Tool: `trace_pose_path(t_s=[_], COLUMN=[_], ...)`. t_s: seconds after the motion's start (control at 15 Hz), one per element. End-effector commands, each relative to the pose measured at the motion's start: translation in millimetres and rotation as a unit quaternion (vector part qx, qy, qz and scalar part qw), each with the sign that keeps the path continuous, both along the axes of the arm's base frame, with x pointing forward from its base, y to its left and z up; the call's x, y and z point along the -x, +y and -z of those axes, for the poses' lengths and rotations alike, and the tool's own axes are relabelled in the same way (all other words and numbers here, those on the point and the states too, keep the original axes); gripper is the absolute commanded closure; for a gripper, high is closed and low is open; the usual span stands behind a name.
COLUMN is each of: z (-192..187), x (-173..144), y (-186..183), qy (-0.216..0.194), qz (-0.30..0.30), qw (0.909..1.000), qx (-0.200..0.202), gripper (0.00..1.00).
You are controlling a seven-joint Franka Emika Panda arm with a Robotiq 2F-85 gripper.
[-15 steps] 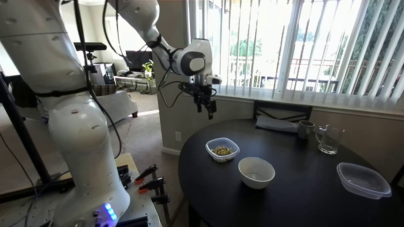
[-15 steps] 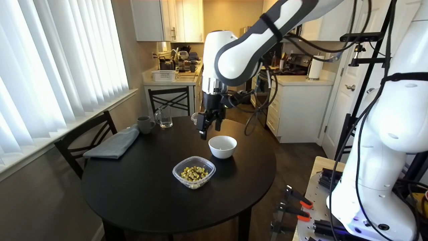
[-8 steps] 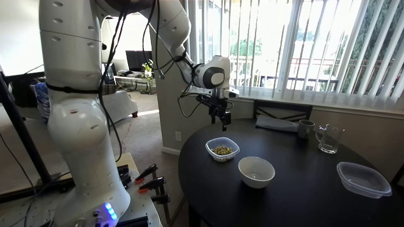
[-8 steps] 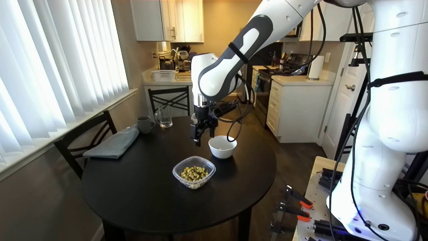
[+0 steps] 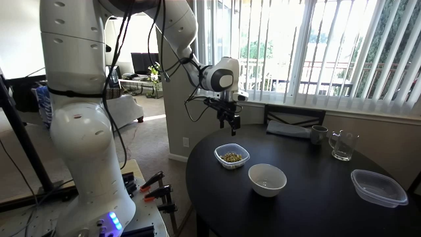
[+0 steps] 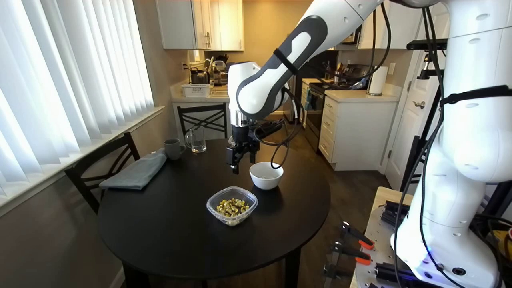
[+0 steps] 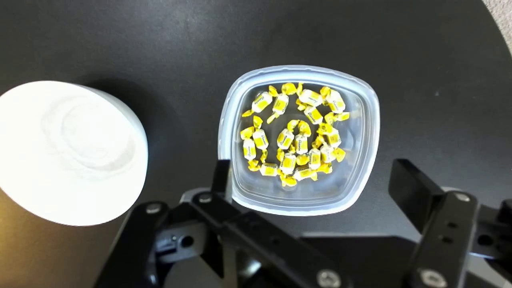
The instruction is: Pour the objects from the left bowl to the right bowl
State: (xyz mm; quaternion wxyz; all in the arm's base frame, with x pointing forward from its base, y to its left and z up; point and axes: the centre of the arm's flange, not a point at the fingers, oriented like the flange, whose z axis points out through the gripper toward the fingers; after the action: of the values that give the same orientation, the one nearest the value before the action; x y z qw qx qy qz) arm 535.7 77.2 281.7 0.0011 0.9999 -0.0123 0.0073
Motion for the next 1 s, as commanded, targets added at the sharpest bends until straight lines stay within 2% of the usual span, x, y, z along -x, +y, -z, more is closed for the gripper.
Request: trace_pose_path(t_s=[0.0, 0.33, 0.67, 0.93], z=[10, 30, 72, 122], x=[-20, -60, -97, -113], y=[3, -5, -33, -40], qy=[0.011, 0.025, 0.087, 0.142], qz=[0.024, 0.063, 0.075, 0.079], qw=[0.9995, 0.9967, 0.9915, 0.9825], qx=[0.020, 0.046, 0.061, 0.091], gripper=[0.00, 0.00, 0.00, 0.00])
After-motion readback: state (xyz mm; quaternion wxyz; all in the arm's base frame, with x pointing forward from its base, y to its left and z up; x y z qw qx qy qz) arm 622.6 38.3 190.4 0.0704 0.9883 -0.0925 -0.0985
